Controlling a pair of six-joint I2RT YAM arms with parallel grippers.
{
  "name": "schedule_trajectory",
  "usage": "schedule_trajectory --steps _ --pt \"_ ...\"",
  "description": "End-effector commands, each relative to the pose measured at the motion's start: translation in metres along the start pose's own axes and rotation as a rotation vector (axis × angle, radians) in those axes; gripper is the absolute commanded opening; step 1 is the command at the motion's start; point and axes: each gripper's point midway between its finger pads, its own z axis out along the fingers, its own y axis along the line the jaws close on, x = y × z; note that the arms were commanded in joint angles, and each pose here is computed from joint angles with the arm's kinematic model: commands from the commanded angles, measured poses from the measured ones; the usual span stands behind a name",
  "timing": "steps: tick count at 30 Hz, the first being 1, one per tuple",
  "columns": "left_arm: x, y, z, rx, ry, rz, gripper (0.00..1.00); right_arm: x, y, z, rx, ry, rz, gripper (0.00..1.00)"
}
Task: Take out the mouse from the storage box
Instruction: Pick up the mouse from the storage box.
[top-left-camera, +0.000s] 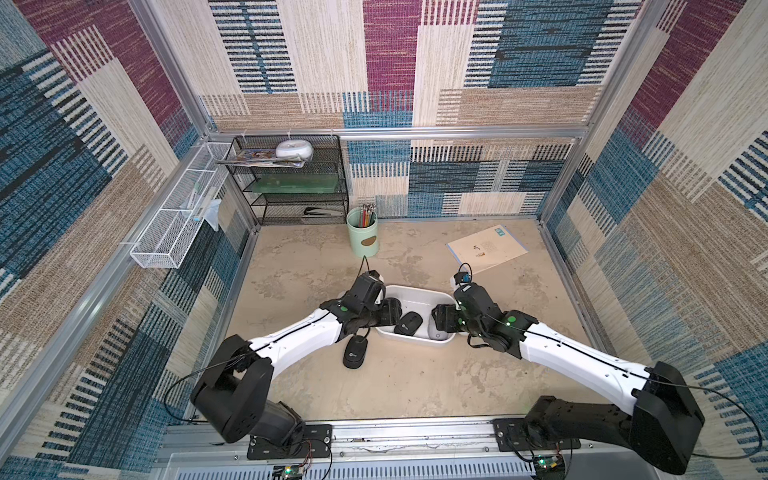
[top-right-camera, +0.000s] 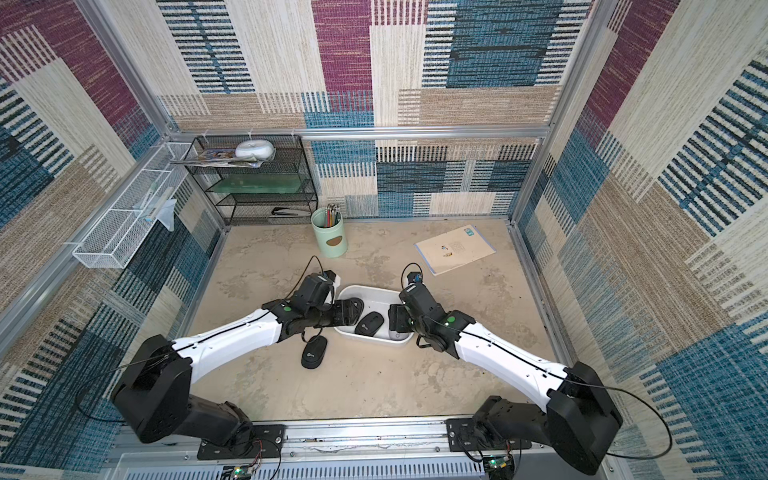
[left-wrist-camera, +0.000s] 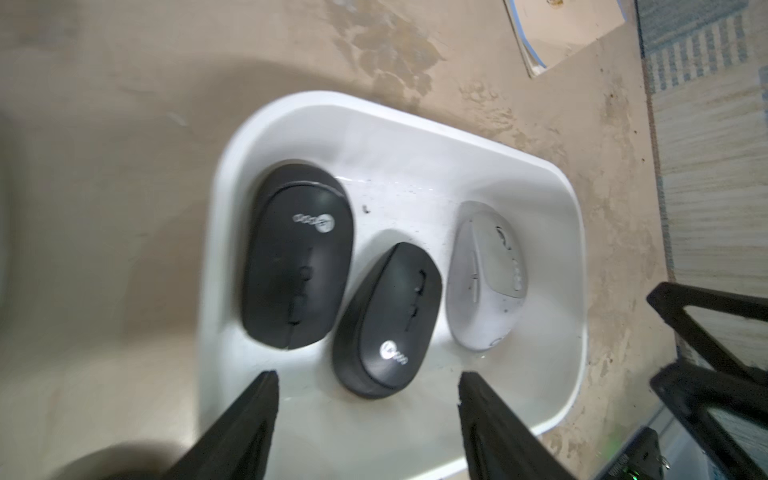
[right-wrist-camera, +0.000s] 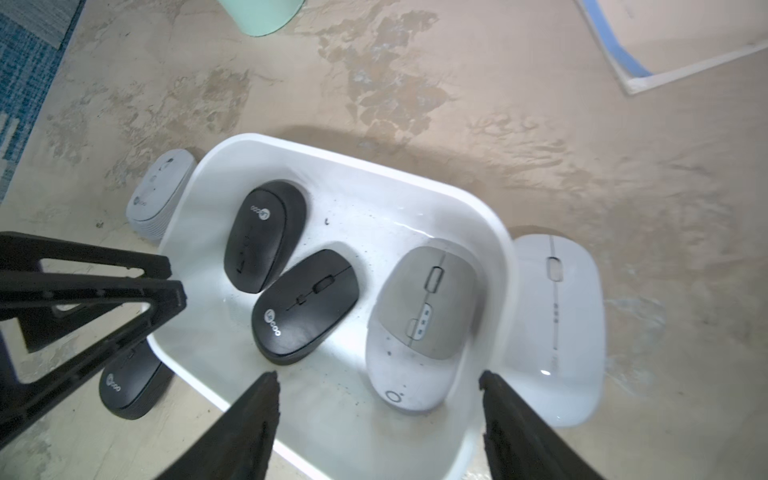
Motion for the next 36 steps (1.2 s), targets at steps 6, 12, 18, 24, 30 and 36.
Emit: schedule_trajectory --steps 6,12,18,24,30,36 --pt "-0.005 0.048 -0.047 -0.136 -0.189 0.031 0.79 0.014 -0.002 0.015 0.160 0.122 0.071 0.78" --pt "0.001 0.064 -0.058 -0.188 -0.218 0.086 0.82 0.028 -0.007 0.028 0.249 0.188 0.087 0.78" --pt "0.000 0.065 -0.060 -0.187 -0.235 0.106 0.85 0.037 -0.009 0.043 0.311 0.227 0.085 0.77" --pt "0.000 0.066 -0.062 -0.179 -0.242 0.101 0.86 0.041 -0.007 0.057 0.335 0.254 0.067 0.75" --pt "-0.001 0.068 -0.070 -0.184 -0.267 0.101 0.89 0.042 0.003 0.073 0.321 0.281 0.047 0.72" --pt "-0.001 0.066 -0.071 -0.174 -0.267 0.100 0.89 0.033 0.022 0.078 0.262 0.267 0.026 0.71"
